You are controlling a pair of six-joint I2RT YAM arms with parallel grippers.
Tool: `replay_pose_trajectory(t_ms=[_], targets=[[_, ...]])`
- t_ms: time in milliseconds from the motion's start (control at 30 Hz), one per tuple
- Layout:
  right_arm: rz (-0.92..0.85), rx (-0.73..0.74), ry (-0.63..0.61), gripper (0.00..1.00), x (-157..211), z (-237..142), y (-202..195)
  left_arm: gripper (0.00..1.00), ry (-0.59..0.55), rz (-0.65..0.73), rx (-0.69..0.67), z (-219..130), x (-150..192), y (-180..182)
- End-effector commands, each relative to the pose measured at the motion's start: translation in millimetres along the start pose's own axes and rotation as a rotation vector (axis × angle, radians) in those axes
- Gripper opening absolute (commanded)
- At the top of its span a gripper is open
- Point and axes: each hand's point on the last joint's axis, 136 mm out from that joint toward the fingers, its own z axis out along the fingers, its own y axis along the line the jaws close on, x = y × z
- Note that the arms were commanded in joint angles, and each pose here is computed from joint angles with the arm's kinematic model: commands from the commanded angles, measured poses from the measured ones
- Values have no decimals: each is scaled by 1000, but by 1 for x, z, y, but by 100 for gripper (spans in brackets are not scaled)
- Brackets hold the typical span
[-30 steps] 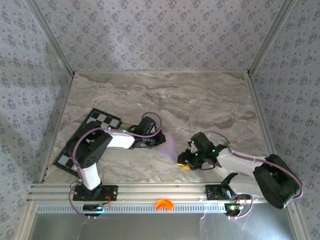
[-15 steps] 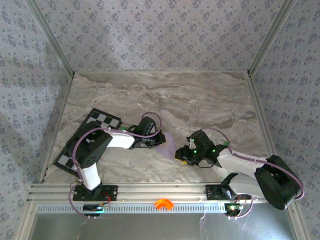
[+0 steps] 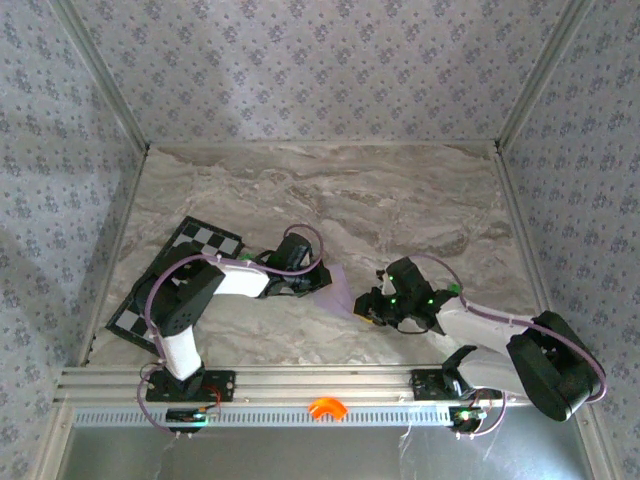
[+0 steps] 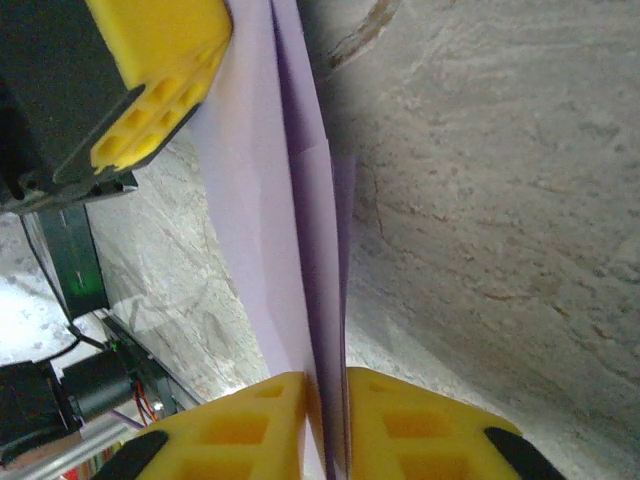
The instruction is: Fold a paper plane with a square sheet of paper (pick it up from the middle)
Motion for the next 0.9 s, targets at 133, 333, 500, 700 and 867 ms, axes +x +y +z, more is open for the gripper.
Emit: replay_pose_trajectory(t_ms=[133,333,500,700,867], targets=[[-45,-24,19,7,6,-2,-2,8,9,-27,-16,-6,1,5],[-189,-60,-39,2,2,-9,3,17,-48,8,64,-26,-11,-22],[-388,-58,-129,1,-4,-22,12,26,-116,48,110,-52,-18,-41],[-604,-57,-305,0,-17,-43,25,30,-244,78,102,-94,-26,-45],[-698,-6,-431,0,-28,-60,32,32,-322,94,86,-125,-28,-43]])
